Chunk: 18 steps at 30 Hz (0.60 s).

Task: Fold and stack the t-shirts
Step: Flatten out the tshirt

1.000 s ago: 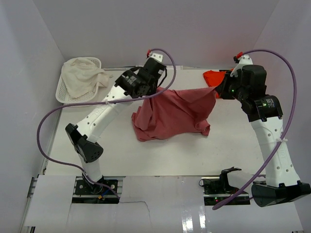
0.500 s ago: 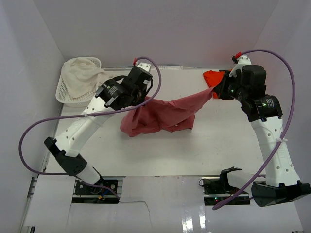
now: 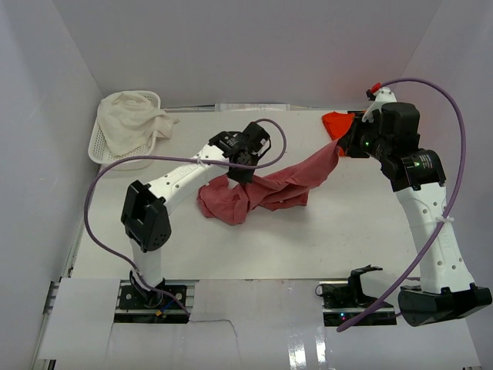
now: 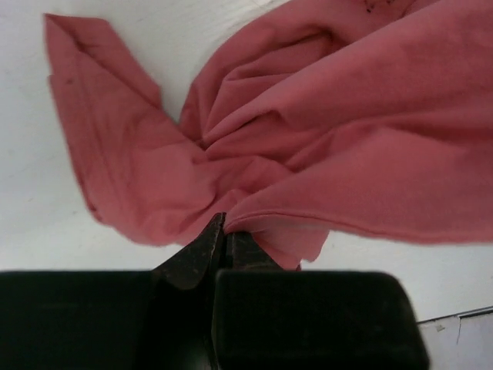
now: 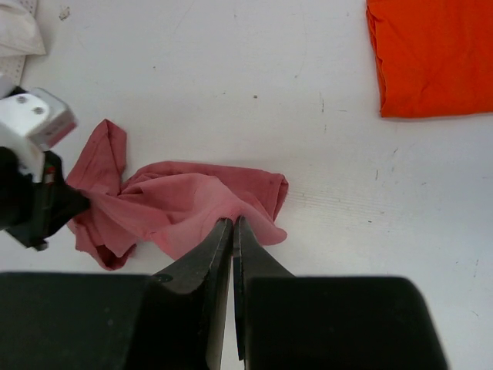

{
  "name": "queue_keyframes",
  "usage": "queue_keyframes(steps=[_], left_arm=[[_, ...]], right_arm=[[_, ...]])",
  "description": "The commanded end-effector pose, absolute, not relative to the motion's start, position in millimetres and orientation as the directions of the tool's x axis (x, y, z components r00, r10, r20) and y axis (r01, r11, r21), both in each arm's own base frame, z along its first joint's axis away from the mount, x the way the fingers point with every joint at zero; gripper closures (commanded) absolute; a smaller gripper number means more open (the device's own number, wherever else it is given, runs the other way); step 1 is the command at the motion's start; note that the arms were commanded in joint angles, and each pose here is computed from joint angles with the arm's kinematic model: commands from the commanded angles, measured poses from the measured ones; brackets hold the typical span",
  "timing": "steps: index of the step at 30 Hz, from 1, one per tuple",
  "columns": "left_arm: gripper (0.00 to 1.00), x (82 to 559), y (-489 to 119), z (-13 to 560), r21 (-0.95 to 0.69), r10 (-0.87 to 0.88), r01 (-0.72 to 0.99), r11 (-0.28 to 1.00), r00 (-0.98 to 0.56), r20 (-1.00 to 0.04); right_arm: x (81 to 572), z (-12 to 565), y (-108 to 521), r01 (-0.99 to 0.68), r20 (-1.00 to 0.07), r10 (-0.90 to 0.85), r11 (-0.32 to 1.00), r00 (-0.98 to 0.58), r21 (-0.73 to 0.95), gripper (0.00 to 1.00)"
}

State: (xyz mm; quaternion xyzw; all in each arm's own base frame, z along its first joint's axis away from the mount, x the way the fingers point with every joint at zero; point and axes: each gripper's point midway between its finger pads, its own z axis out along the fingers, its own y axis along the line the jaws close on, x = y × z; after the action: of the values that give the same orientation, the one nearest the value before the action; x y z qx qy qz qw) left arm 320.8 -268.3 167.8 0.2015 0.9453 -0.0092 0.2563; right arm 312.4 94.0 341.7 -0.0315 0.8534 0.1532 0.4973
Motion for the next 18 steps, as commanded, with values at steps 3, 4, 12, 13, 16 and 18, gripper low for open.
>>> queue_keyframes(steps=[3, 4, 12, 13, 16, 18], left_arm=[[0.99, 385.2, -291.8, 176.3, -0.07, 0.271, 0.396, 0.916, -0.736, -0.62], [1.0, 397.1, -291.9, 181.5, -0.065, 0.263, 0.391, 0.918, -0.724, -0.638], [1.0, 481.8, -318.8, 220.7, -0.019, 0.231, 0.395, 0.918, -0.575, -0.785], [1.0, 484.1, -321.4, 219.4, -0.02, 0.234, 0.402, 0.915, -0.571, -0.787], [0.65, 483.0, -326.6, 197.3, -0.03, 0.252, 0.421, 0.907, -0.597, -0.761], [0.03, 478.5, -326.6, 183.2, -0.037, 0.261, 0.425, 0.904, -0.621, -0.739]], right_arm=[[314.7, 347.0, 91.0, -0.206, -0.875, 0.091, 0.955, -0.476, 0.212, 0.92], [314.8, 346.7, 91.2, -0.207, -0.875, 0.091, 0.955, -0.476, 0.212, 0.92], [313.6, 343.3, 92.8, -0.214, -0.874, 0.094, 0.952, -0.477, 0.219, 0.92], [313.6, 341.1, 93.0, -0.214, -0.872, 0.093, 0.952, -0.481, 0.22, 0.92], [312.4, 340.3, 92.5, -0.213, -0.871, 0.093, 0.952, -0.482, 0.219, 0.92], [312.0, 339.2, 91.6, -0.209, -0.871, 0.091, 0.954, -0.482, 0.216, 0.92]])
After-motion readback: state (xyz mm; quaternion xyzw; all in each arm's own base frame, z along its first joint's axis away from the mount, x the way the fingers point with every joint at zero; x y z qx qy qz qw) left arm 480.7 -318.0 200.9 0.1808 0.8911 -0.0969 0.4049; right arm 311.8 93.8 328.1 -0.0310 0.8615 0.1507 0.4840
